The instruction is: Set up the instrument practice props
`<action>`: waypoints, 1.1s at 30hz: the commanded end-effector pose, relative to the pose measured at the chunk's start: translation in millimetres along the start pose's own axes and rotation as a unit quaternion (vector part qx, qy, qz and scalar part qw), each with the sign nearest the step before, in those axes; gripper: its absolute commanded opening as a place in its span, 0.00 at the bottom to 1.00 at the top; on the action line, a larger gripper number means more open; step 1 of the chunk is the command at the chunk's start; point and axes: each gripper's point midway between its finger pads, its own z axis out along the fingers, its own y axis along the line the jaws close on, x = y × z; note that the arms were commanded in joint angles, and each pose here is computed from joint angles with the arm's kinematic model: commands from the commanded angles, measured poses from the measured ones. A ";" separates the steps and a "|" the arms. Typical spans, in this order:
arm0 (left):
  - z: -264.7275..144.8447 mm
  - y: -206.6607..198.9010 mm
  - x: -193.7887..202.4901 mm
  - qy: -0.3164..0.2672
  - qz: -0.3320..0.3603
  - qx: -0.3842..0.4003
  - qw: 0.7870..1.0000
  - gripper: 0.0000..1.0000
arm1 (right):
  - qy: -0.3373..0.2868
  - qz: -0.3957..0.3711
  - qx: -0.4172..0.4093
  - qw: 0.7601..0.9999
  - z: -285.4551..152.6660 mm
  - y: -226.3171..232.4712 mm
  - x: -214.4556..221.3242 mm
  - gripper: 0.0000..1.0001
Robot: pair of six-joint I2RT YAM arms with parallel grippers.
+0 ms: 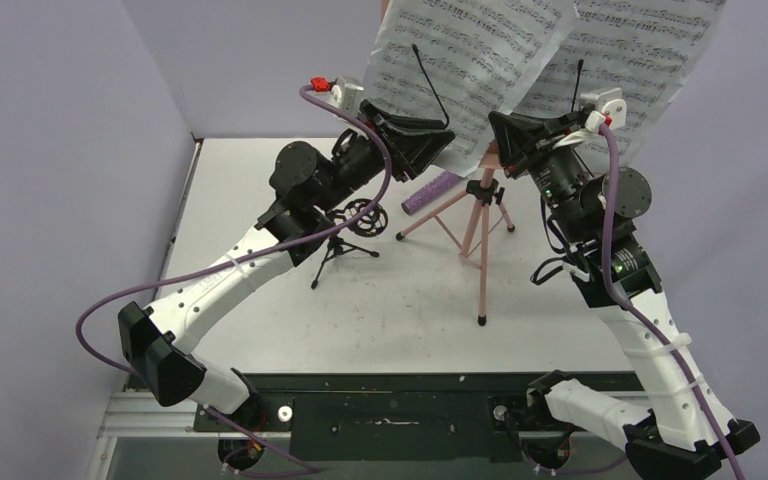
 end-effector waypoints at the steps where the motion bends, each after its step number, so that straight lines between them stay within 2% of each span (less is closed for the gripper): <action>1: -6.2 -12.1 -23.7 -0.029 0.008 0.011 0.999 0.36 | -0.047 -0.014 -0.004 0.999 -1.3 4.4 -35.6 0.06; 10: -5.9 -15.5 -29.2 -0.035 0.005 0.015 0.999 0.36 | -0.060 -0.031 -0.039 0.997 8.7 17.2 -50.4 0.05; 19: 0.8 -17.7 -33.5 -0.041 -0.008 0.020 0.999 0.34 | -0.053 -0.031 -0.069 0.996 19.5 27.4 -47.3 0.05; 26: 9.7 -9.8 -37.3 -0.048 -0.009 0.005 0.999 0.28 | -0.052 -0.028 -0.075 0.995 22.0 29.8 -47.1 0.05; 33: 15.1 -2.9 -40.1 -0.052 -0.018 -0.008 0.998 0.17 | -0.055 -0.026 -0.076 0.995 20.5 30.8 -50.4 0.05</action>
